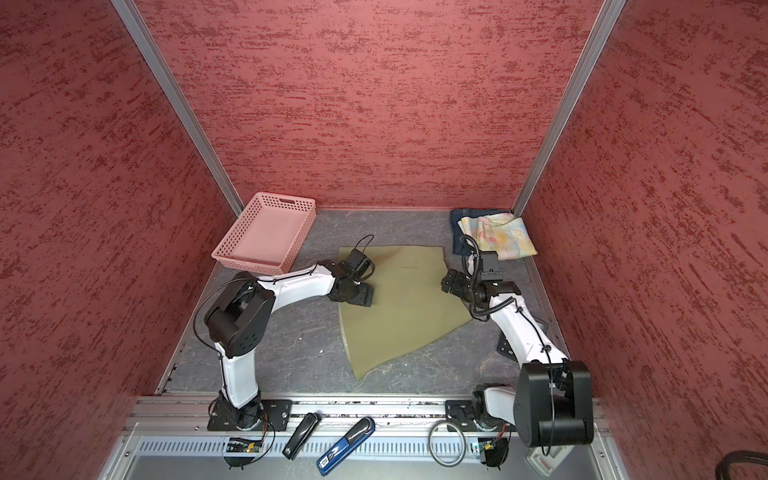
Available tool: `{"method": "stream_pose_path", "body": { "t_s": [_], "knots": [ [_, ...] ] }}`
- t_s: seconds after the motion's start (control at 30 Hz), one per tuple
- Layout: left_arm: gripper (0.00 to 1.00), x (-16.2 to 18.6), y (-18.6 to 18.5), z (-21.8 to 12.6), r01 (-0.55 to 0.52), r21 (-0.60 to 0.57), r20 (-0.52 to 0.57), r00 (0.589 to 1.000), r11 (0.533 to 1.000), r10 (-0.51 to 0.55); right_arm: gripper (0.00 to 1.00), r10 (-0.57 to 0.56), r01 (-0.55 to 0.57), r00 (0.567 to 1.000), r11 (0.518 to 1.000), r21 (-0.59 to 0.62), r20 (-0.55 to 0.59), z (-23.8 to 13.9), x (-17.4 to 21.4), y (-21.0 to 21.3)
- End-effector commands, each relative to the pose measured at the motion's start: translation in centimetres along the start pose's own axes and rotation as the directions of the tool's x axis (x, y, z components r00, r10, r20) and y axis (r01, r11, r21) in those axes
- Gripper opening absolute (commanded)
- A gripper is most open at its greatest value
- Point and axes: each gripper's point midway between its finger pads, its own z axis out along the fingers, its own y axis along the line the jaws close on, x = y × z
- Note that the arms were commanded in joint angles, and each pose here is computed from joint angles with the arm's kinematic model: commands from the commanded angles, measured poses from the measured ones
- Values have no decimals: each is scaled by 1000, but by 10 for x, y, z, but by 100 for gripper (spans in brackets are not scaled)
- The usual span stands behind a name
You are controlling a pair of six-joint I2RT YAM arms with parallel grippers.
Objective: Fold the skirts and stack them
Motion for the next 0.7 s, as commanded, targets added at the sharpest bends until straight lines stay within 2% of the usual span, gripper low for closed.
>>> {"method": "stream_pose_path", "body": {
  "t_s": [0.0,0.13,0.3,0.5,0.6,0.67],
  "knots": [
    [90,1,18,17,11,-35,-55,998,999,-13,92,-12,16,997,998,-54,79,-16,-27,21],
    [90,-17,35,22,61,-30,-56,996,998,-62,92,-19,23,997,999,-45,80,-18,-31,22],
    [91,-42,46,35,191,80,-109,977,978,-181,93,-25,27,999,998,-56,38,-9,-24,22],
    [94,-104,52,36,260,167,-89,965,951,-248,93,-33,29,998,996,-89,-49,12,-1,30],
    [95,-142,55,24,306,238,-52,952,922,-302,93,-33,24,996,994,-105,-87,19,13,32],
    [97,-163,48,-8,277,289,32,954,916,-298,93,-35,24,994,994,-108,-108,21,24,33]
  ]
}}
